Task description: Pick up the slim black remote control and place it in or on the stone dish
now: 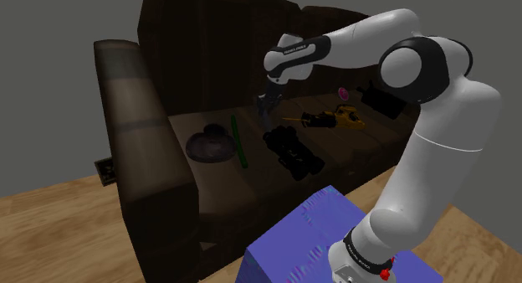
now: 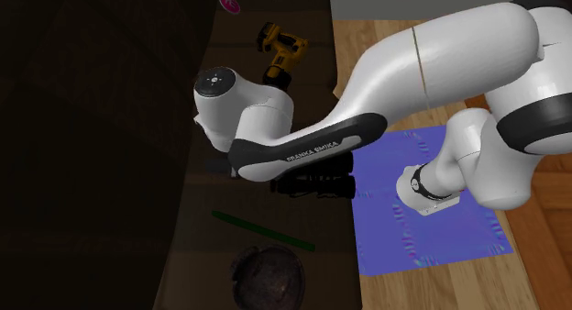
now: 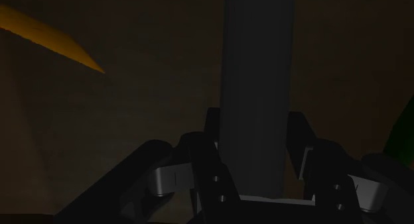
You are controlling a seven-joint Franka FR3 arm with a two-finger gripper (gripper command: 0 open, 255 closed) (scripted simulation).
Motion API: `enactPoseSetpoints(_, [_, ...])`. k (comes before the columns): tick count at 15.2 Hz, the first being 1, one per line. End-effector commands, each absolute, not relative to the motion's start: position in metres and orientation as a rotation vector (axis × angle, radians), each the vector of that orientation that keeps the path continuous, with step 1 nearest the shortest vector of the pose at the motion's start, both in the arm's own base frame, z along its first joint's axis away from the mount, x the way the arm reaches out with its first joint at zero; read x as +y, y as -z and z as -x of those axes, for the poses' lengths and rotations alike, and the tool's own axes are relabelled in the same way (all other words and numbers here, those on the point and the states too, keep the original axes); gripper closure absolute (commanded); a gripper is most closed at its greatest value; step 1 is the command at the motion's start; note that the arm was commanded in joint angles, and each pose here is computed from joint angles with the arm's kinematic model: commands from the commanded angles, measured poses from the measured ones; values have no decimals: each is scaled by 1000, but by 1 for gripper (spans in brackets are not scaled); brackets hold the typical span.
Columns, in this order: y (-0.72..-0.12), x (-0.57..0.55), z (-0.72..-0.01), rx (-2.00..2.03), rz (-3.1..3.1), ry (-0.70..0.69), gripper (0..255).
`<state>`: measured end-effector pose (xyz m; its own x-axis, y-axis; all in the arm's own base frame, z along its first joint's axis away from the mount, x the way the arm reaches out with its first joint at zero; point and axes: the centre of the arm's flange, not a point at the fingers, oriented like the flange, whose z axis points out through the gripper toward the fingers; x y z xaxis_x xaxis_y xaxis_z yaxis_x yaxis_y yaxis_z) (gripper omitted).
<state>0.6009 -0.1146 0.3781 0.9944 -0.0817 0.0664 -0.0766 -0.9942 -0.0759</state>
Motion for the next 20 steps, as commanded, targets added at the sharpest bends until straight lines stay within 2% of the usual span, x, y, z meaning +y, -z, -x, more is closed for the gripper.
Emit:
enactPoseSetpoints(1, [-389,-115,-602,121,3064,106,255])
enactPoseSetpoints(20, [-484,-115,-602,121,3064,106,255])
